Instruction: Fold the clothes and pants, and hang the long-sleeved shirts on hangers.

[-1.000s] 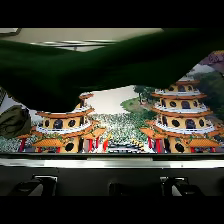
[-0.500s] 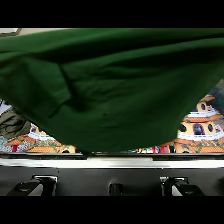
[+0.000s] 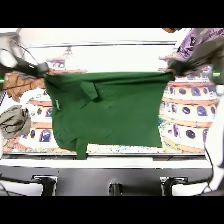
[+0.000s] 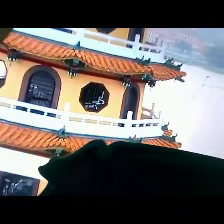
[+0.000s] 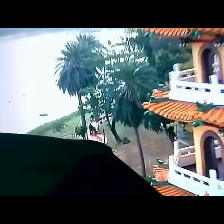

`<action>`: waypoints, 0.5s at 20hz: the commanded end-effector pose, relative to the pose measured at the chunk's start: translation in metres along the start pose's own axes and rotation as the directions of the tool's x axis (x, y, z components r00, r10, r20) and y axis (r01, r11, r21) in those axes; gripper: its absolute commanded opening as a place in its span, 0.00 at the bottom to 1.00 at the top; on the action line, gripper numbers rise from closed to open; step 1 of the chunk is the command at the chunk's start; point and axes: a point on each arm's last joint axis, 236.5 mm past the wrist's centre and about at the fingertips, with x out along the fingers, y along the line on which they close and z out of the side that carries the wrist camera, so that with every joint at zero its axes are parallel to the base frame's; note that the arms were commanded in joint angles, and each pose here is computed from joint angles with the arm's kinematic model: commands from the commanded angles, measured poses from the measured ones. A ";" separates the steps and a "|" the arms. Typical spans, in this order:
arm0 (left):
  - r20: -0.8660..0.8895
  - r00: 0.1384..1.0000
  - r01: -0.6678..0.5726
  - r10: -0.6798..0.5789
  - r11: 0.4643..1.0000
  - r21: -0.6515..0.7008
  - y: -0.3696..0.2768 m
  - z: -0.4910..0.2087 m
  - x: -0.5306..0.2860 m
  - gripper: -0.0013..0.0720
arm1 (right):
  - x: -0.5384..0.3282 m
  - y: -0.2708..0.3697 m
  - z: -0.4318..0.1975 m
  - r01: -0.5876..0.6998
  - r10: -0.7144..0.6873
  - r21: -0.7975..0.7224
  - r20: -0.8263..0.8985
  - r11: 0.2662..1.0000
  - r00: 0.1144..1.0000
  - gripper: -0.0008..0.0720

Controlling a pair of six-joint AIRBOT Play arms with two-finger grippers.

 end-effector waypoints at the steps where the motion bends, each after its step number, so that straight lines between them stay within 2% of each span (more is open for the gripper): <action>1: -0.136 0.991 0.007 -0.008 1.000 -0.011 -0.003 -0.040 0.100 0.04 | 0.113 -0.001 -0.043 -0.055 0.071 0.086 -0.203 0.995 0.977 0.05; 3: -0.187 0.982 0.017 -0.022 0.999 -0.029 -0.005 -0.056 0.117 0.08 | 0.140 0.000 -0.059 -0.071 0.100 0.118 -0.260 0.990 0.960 0.06; 4: -0.199 0.980 0.018 -0.025 0.999 -0.033 -0.005 -0.058 0.118 0.17 | 0.146 0.001 -0.064 -0.075 0.107 0.126 -0.274 0.989 0.956 0.12; 6: -0.215 0.976 0.016 -0.019 1.000 -0.015 -0.001 -0.057 0.107 0.48 | 0.142 0.003 -0.063 -0.087 0.116 0.118 -0.272 0.989 0.955 0.37; 7: -0.230 0.973 0.011 -0.008 1.000 0.010 0.006 -0.056 0.096 0.57 | 0.131 0.002 -0.062 -0.103 0.118 0.070 -0.277 0.992 0.953 0.42; 9: -0.263 0.965 -0.007 0.024 0.998 0.065 0.028 -0.056 0.066 0.58 | 0.098 -0.002 -0.070 -0.138 0.116 -0.044 -0.325 0.990 0.939 0.45; 10: -0.282 0.958 -0.028 0.051 0.996 0.085 0.042 -0.057 0.050 0.58 | 0.080 -0.005 -0.066 -0.165 0.156 -0.001 -0.315 0.986 0.936 0.45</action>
